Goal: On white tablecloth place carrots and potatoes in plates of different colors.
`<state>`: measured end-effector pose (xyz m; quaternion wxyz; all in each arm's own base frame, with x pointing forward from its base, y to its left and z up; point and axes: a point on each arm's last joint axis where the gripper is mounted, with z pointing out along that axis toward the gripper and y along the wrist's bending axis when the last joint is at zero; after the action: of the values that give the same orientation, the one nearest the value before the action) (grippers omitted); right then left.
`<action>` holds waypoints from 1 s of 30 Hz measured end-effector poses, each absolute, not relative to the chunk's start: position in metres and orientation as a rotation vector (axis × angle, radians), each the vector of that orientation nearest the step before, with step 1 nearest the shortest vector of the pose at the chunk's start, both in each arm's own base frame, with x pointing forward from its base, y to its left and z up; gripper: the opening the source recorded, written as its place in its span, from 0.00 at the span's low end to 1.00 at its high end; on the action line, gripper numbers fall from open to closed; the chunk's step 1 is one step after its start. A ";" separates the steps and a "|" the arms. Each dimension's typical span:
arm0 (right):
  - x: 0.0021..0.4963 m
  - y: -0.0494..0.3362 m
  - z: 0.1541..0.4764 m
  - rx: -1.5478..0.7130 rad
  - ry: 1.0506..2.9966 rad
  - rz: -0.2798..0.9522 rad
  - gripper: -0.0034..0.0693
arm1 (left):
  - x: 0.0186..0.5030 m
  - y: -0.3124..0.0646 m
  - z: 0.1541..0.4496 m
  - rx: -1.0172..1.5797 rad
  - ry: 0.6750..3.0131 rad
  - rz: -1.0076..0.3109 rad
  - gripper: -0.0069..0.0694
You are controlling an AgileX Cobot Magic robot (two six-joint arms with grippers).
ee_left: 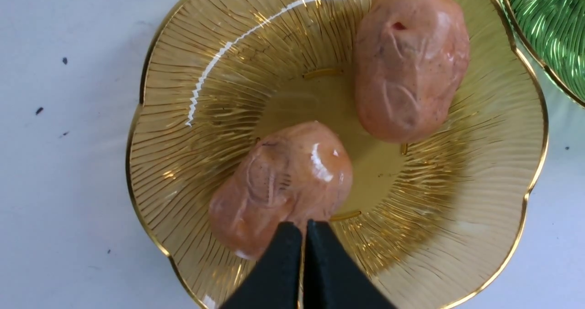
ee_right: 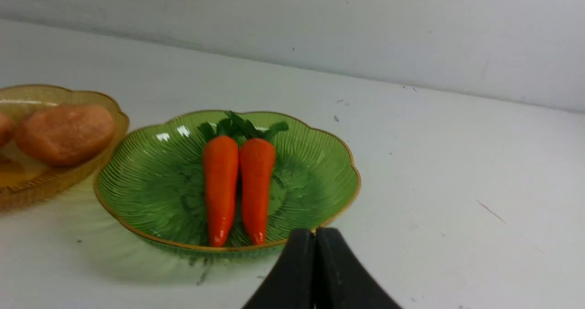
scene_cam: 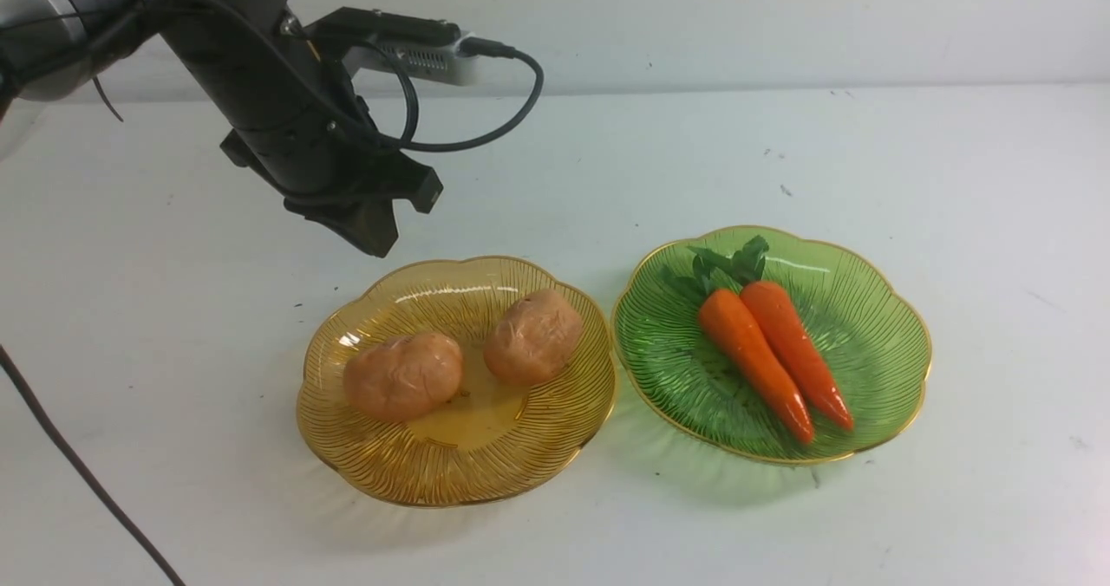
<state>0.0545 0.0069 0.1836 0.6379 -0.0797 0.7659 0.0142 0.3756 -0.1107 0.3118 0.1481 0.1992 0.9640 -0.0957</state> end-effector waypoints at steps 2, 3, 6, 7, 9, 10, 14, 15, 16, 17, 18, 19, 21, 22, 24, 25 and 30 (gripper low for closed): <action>0.055 0.006 0.180 -0.164 1.771 0.015 0.03 | 0.376 -0.111 0.312 0.574 2.772 -0.274 0.09; 0.055 0.005 0.179 -0.158 1.775 0.010 0.03 | 0.375 -0.111 0.312 0.575 2.772 -0.274 0.09; 0.055 0.005 0.179 -0.152 1.779 0.005 0.03 | 0.374 -0.110 0.314 0.574 2.766 -0.274 0.09; 0.055 0.005 0.179 -0.152 1.779 0.005 0.03 | 0.374 -0.110 0.315 0.574 2.766 -0.274 0.09; 0.055 0.005 0.179 -0.150 1.780 0.004 0.03 | 0.371 -0.109 0.322 0.570 2.748 -0.274 0.09; 0.055 0.005 0.179 -0.150 1.780 0.004 0.03 | 0.370 -0.109 0.323 0.570 2.746 -0.274 0.09; 0.055 0.005 0.179 -0.150 1.781 0.004 0.03 | 0.359 -0.107 0.343 0.556 2.695 -0.273 0.09; 0.055 0.005 0.179 -0.150 1.781 0.004 0.03 | 0.358 -0.106 0.344 0.557 2.692 -0.273 0.09; 0.055 0.005 0.179 -0.150 1.781 0.004 0.03 | 0.351 -0.104 0.356 0.549 2.663 -0.274 0.09; 0.055 0.005 0.179 -0.150 1.781 0.004 0.03 | 0.343 -0.102 0.363 0.548 2.644 -0.274 0.09; 0.055 0.005 0.179 -0.151 1.781 0.003 0.03 | 0.330 -0.099 0.375 0.545 2.614 -0.273 0.09; 0.055 0.005 0.179 -0.151 1.781 0.003 0.03 | 0.318 -0.096 0.383 0.543 2.597 -0.273 0.09; 0.055 0.005 0.179 -0.151 1.781 0.003 0.03 | 0.289 -0.089 0.390 0.542 2.583 -0.274 0.09; 0.055 0.005 0.179 -0.151 1.781 0.003 0.03 | 0.271 -0.084 0.392 0.542 2.578 -0.274 0.09; 0.055 0.005 0.179 -0.151 1.781 0.003 0.03 | 0.254 -0.080 0.394 0.541 2.566 -0.274 0.09; 0.055 0.005 0.179 -0.151 1.781 0.003 0.03 | 0.241 -0.077 0.390 0.543 2.581 -0.273 0.09; 0.055 0.005 0.179 -0.151 1.781 0.003 0.03 | 0.170 -0.059 0.365 0.567 2.593 -0.267 0.09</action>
<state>0.0545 0.0047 0.1785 0.6264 -0.0657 0.7767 0.0012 0.1696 -0.0589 0.3653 0.2347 0.2065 0.9449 -0.0974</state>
